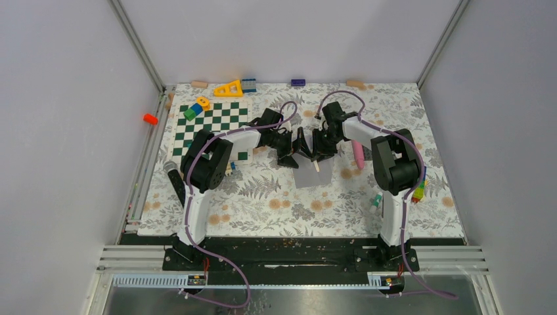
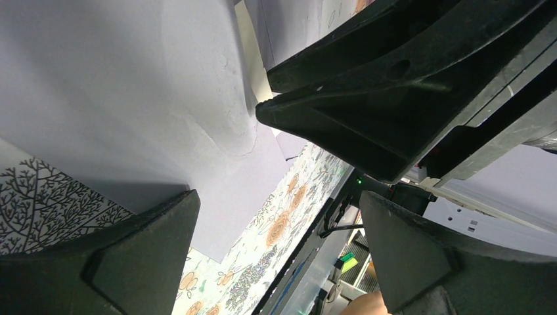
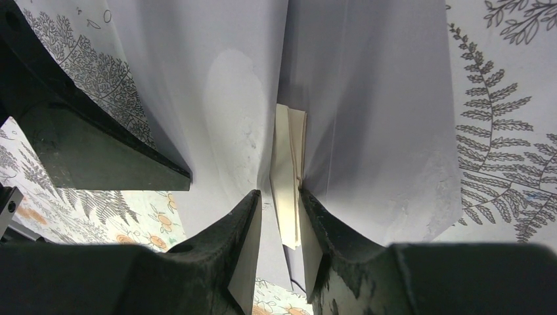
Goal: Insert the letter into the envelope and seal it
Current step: Place the letter in the envelope.
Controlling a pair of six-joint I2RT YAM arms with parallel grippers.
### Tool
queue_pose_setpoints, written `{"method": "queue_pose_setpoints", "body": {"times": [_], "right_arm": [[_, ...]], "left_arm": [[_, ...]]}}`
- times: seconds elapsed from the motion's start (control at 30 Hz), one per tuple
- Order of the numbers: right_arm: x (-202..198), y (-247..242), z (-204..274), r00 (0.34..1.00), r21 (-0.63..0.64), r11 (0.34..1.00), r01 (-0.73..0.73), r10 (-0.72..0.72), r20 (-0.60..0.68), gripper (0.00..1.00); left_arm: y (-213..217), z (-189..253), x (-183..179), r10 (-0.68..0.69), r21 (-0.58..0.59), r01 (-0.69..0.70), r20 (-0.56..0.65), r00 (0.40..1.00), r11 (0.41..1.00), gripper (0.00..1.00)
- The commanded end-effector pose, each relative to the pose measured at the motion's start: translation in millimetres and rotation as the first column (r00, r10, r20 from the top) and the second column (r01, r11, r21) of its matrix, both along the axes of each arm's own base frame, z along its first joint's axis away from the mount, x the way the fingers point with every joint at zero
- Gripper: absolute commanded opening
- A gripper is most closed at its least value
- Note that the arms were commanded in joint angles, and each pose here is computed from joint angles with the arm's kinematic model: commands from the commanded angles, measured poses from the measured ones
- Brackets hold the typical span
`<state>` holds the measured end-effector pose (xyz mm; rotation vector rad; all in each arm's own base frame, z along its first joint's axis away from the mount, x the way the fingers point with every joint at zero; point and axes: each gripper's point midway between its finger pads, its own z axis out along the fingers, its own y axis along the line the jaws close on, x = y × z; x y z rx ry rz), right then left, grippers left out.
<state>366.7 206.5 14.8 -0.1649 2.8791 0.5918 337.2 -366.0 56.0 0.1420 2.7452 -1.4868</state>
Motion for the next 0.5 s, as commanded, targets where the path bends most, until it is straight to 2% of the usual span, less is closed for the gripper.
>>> {"method": "queue_pose_setpoints", "body": {"times": [0.0,0.23,0.47], "right_arm": [[5.4,10.1,7.1,1.000,0.013,1.000,-0.017,0.017,0.026,0.35],[19.2,-7.8,47.3,0.989,-0.006,1.000,-0.023,0.024,0.146,0.37],[14.5,-31.0,96.3,0.975,0.030,1.000,-0.007,0.000,0.221,0.52]], "left_arm": [[-1.9,-15.1,1.6,-0.009,0.033,0.009,0.018,1.000,0.999,0.99],[3.9,-12.9,6.5,-0.013,0.046,0.010,0.059,0.998,0.999,0.99],[21.2,15.9,29.3,-0.062,0.051,0.051,0.255,0.965,0.997,0.99]]}}
